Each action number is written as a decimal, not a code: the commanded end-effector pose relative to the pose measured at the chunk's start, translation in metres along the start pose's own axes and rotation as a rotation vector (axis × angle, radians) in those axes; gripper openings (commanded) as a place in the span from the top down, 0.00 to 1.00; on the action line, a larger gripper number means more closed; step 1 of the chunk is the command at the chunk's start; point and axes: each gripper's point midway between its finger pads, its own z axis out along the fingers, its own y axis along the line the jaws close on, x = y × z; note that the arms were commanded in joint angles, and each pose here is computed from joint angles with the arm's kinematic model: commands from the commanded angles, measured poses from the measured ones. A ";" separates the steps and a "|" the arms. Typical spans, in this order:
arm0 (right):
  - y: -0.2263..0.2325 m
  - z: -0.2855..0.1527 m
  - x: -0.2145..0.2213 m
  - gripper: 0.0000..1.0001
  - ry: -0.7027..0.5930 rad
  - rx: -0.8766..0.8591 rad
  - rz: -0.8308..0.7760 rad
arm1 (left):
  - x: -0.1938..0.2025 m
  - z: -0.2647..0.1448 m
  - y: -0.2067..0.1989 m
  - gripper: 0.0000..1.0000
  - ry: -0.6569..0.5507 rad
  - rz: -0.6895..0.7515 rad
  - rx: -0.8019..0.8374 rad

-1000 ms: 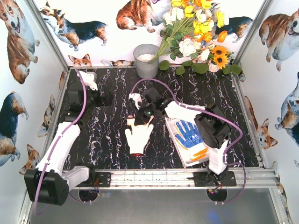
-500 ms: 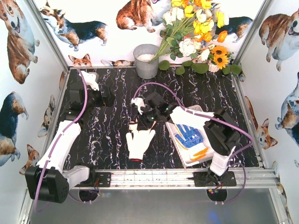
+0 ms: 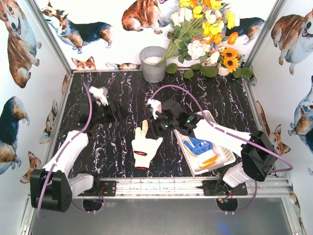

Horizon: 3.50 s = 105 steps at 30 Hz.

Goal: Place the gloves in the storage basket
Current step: Pair the glove with the glove.

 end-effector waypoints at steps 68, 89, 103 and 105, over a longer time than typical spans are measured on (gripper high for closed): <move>-0.055 0.063 0.064 0.91 0.070 0.475 0.887 | 0.164 0.078 0.009 0.98 0.395 -0.392 0.067; -0.016 0.044 0.039 1.00 0.070 0.295 0.863 | 0.154 0.036 0.003 1.00 0.334 -0.379 0.002; 0.009 0.038 0.061 1.00 0.166 0.331 0.838 | 0.165 0.010 -0.002 1.00 0.343 -0.408 0.003; 0.009 0.038 0.066 1.00 0.171 0.341 0.849 | 0.170 0.008 -0.001 1.00 0.354 -0.414 0.000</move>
